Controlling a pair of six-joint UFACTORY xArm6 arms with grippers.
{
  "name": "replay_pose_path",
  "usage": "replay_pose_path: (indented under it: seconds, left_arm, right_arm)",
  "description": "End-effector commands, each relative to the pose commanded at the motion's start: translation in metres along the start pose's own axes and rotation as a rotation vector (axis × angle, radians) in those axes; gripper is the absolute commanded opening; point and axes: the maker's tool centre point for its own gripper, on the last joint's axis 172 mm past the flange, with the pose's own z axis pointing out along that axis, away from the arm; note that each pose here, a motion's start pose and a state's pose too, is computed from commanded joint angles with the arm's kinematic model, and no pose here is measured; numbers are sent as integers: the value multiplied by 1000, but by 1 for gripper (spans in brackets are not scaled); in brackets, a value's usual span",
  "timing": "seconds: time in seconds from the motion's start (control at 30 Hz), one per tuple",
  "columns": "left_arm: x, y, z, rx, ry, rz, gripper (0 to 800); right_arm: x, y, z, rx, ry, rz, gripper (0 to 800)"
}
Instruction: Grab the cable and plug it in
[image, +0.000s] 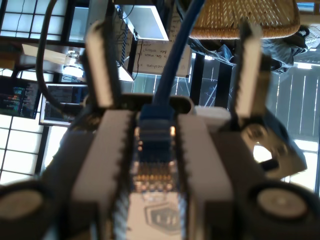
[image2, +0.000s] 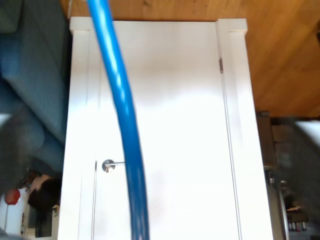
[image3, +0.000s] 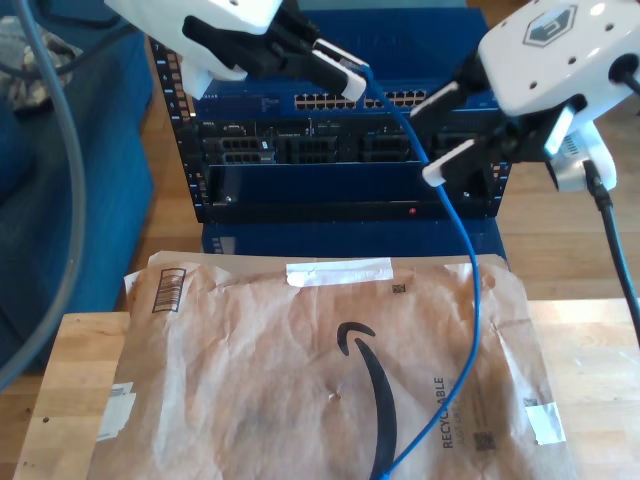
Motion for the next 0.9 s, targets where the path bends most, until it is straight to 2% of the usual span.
replay_pose_path:
  seconds: [0.1,0.17,0.27,0.33,0.47,0.53,0.67,0.8,0.9]
  left_arm:
    - [17,-2,8,86,-3,-165,5]
    - [25,-5,10,133,-3,-224,6]
    - [21,1,3,135,-53,-241,7]
    - [24,8,-8,132,-93,-260,6]
    - [23,14,-27,164,-186,-312,7]
    - [24,14,-35,191,-226,-325,7]
    - [27,15,-46,241,-276,-384,7]
    - [19,10,-50,284,-311,-386,7]
    - [17,6,-52,359,-337,-454,7]
  right_arm:
    - [-7,-12,-11,76,-2,-21,799]
    - [-14,-7,-12,79,-4,-44,799]
    - [-24,-8,-12,100,-15,-60,799]
    - [-35,-14,-26,178,-21,-95,798]
    - [-66,-15,-66,353,-35,-246,798]
    - [-77,-15,-82,420,-41,-290,798]
    - [-78,-16,-90,481,-43,-321,798]
    - [-91,-24,-86,530,-58,-391,798]
    - [-99,-26,-75,542,-66,-450,792]
